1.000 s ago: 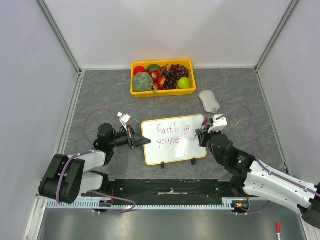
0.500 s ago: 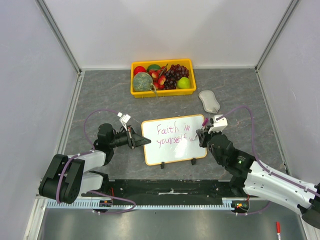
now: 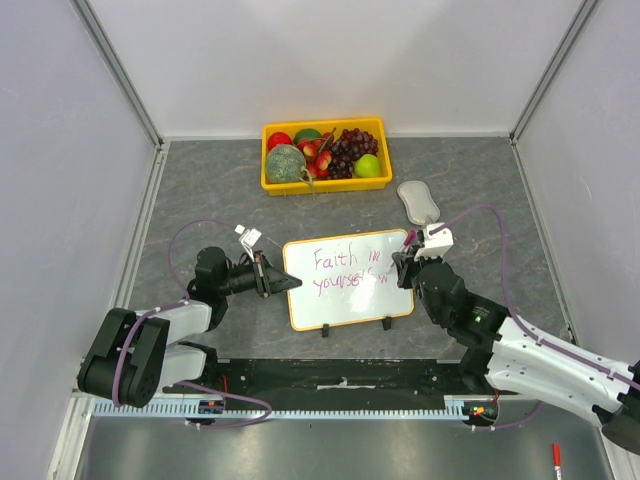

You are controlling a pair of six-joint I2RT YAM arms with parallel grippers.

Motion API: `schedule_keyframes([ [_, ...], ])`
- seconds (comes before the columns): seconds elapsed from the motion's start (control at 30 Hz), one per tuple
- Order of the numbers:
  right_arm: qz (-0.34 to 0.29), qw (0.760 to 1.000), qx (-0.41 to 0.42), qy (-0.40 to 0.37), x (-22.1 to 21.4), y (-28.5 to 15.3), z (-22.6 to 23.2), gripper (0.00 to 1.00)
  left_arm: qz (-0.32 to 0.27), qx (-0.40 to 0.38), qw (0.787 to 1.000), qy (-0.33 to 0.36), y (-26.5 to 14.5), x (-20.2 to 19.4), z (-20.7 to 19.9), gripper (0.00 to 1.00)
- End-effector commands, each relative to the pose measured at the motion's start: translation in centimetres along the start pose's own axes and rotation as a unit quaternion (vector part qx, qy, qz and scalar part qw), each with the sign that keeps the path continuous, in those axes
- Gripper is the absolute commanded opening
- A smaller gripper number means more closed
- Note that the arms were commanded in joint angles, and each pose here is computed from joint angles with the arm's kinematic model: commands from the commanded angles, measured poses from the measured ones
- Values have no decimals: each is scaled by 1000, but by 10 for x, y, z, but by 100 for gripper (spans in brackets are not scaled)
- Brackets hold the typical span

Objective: Write a sentence on the whiteboard

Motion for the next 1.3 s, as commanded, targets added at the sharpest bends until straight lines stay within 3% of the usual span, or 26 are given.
schedule_keyframes([
  [0.0,-41,999,12,22,32,-2,6,0,-24,31,998,40,2,9,12,2],
  [1.27,3,1000,-13,10,-19,-1,-9,0,-24,31,998,39,2,8,12,2],
])
Point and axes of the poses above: each gripper's point midway between its finger pads, its own y axis out along the fingers, its own z axis along the line the jaws close on, x = y × z, the point moved 5 cm from there along -y, back along the fingers, and after that the axes turned 7 degrees about -y, right-handed, at the moved point
